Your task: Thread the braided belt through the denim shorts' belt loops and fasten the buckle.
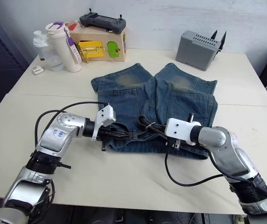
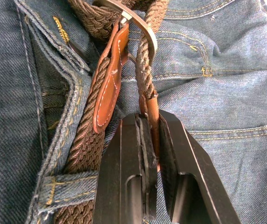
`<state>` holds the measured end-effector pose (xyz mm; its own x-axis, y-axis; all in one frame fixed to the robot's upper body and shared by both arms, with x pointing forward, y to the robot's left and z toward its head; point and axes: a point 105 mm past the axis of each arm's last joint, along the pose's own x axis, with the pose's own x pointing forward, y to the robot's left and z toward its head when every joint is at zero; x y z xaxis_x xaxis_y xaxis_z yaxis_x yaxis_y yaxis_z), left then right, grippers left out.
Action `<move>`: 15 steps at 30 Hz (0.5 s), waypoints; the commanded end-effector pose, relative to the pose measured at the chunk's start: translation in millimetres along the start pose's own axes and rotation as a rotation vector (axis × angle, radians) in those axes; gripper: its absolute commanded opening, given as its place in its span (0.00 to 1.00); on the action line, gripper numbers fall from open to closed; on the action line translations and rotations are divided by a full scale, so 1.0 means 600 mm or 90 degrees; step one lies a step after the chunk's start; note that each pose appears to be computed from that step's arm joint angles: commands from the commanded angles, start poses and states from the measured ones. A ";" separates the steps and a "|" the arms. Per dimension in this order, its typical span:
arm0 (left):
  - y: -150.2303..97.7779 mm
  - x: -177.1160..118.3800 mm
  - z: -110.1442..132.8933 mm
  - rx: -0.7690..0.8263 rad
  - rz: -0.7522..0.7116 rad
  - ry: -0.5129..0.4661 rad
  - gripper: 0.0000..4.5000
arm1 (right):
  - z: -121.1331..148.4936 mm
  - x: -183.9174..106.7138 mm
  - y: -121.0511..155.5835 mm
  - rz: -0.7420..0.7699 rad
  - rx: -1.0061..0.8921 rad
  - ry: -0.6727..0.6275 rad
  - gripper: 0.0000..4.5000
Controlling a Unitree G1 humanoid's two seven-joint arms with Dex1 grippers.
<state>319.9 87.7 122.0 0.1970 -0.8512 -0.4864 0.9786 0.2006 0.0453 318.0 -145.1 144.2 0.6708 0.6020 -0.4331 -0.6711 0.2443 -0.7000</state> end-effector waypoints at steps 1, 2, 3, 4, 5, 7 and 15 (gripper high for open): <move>-0.013 0.001 -0.032 0.006 -0.007 0.045 0.02 | 0.009 -0.021 -0.022 -0.031 -0.029 -0.007 0.00; -0.020 -0.002 -0.049 0.017 -0.015 0.072 0.02 | 0.009 -0.024 -0.019 -0.027 -0.040 -0.006 0.00; -0.026 -0.003 -0.062 0.027 -0.021 0.093 0.02 | 0.008 -0.027 -0.017 -0.024 -0.049 -0.006 0.00; -0.029 -0.007 -0.076 0.031 -0.021 0.114 0.02 | 0.006 -0.032 -0.015 -0.021 -0.062 -0.005 0.00; -0.030 -0.012 -0.089 0.036 -0.018 0.133 0.02 | 0.003 -0.037 -0.013 -0.018 -0.075 -0.004 0.00; -0.026 -0.025 -0.107 0.039 -0.008 0.158 0.02 | -0.010 -0.053 -0.010 -0.013 -0.108 0.006 0.00; 0.000 -0.060 -0.114 -0.001 0.026 0.143 0.02 | -0.065 -0.118 -0.023 -0.016 -0.221 0.046 0.00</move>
<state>309.6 124.7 104.5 0.2112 -0.7808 -0.5880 0.9769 0.1488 0.1532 290.7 -209.2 149.9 0.6802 0.5594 -0.4737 -0.5691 -0.0043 -0.8223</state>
